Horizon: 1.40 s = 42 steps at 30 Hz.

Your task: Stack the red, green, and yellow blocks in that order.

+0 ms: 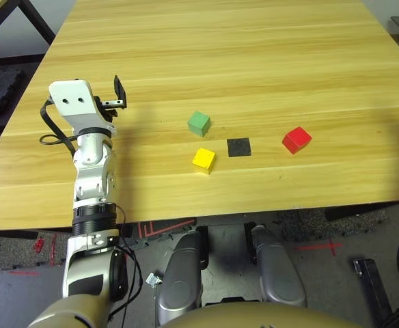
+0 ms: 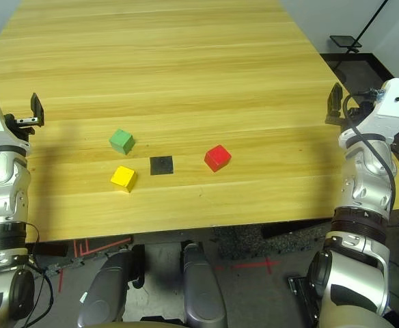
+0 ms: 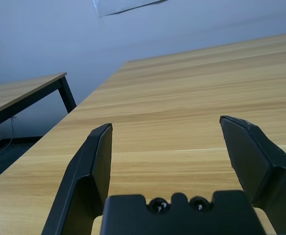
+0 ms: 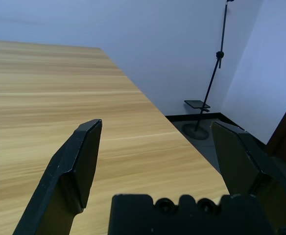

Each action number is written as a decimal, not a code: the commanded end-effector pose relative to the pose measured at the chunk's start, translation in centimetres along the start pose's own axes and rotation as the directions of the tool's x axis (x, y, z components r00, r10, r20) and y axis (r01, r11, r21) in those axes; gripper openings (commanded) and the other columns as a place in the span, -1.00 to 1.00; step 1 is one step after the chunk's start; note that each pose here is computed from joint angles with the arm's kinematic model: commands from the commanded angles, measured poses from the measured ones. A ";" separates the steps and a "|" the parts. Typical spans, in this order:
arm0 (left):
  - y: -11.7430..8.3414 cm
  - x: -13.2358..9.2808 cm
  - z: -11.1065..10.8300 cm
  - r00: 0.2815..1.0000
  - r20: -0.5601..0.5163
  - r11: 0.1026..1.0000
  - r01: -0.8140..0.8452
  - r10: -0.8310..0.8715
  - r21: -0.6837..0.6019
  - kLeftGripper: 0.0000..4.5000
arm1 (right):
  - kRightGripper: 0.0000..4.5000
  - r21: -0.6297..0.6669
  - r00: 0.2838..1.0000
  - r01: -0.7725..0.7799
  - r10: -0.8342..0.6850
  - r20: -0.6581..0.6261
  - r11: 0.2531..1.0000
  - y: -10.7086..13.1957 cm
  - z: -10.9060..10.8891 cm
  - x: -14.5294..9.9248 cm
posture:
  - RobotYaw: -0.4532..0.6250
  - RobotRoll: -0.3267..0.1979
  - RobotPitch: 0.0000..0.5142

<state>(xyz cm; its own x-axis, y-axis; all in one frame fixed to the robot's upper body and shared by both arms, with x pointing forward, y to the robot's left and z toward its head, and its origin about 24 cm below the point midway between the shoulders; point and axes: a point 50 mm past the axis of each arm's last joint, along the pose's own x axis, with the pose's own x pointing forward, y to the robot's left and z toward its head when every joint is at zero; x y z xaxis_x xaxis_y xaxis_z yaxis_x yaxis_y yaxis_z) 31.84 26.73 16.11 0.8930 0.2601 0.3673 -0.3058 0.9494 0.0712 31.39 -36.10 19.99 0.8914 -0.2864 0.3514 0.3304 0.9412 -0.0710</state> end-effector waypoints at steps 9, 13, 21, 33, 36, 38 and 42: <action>0.6 -0.2 0.0 1.000 0.002 1.000 -0.005 0.005 0.008 0.98 | 1.00 0.002 0.999 -0.034 0.034 0.002 0.999 0.6 0.2 0.1 | 0.19 0.35 -0.02; 0.4 -0.4 0.1 1.000 0.011 1.000 0.008 -0.008 -0.003 0.98 | 1.00 0.008 0.997 -0.083 0.083 0.000 0.997 1.0 1.1 0.5 | 0.22 0.29 -0.09; -1.5 -1.3 1.7 0.947 0.066 0.938 0.320 -0.313 -0.133 0.98 | 1.00 0.104 0.971 -0.227 0.233 -0.047 0.968 3.8 1.8 0.4 | 0.28 0.28 -0.06; -1.3 -1.6 2.2 0.639 0.030 0.628 0.762 -0.768 -0.156 0.98 | 1.00 0.229 0.738 -0.601 0.642 -0.208 0.766 11.0 2.1 -3.4 | 0.29 0.20 -0.03; -2.2 -1.1 2.9 0.531 0.061 0.517 0.841 -0.845 -0.159 0.98 | 1.00 0.245 0.648 -0.684 0.727 -0.228 0.687 12.8 2.2 -4.5 | 0.29 0.19 -0.05; -2.6 -1.1 3.3 0.466 0.075 0.451 0.878 -0.881 -0.162 0.98 | 1.00 0.246 0.610 -0.716 0.757 -0.234 0.653 13.5 2.3 -5.0 | 0.30 0.20 -0.06; -3.4 -1.3 3.9 0.336 0.090 0.319 0.933 -0.937 -0.164 0.98 | 1.00 0.253 0.547 -0.758 0.797 -0.256 0.601 14.2 2.1 -5.9 | 0.31 0.20 -0.08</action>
<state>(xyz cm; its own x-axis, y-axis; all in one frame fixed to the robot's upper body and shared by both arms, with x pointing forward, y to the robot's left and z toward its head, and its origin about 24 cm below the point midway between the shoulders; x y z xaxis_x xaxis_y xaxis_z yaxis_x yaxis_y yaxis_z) 30.57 22.80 19.30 0.6016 -0.7802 0.1715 0.7465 0.6255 0.2270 30.55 -21.10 19.22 0.8502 0.5212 -0.0734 -0.5258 0.8474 -0.0735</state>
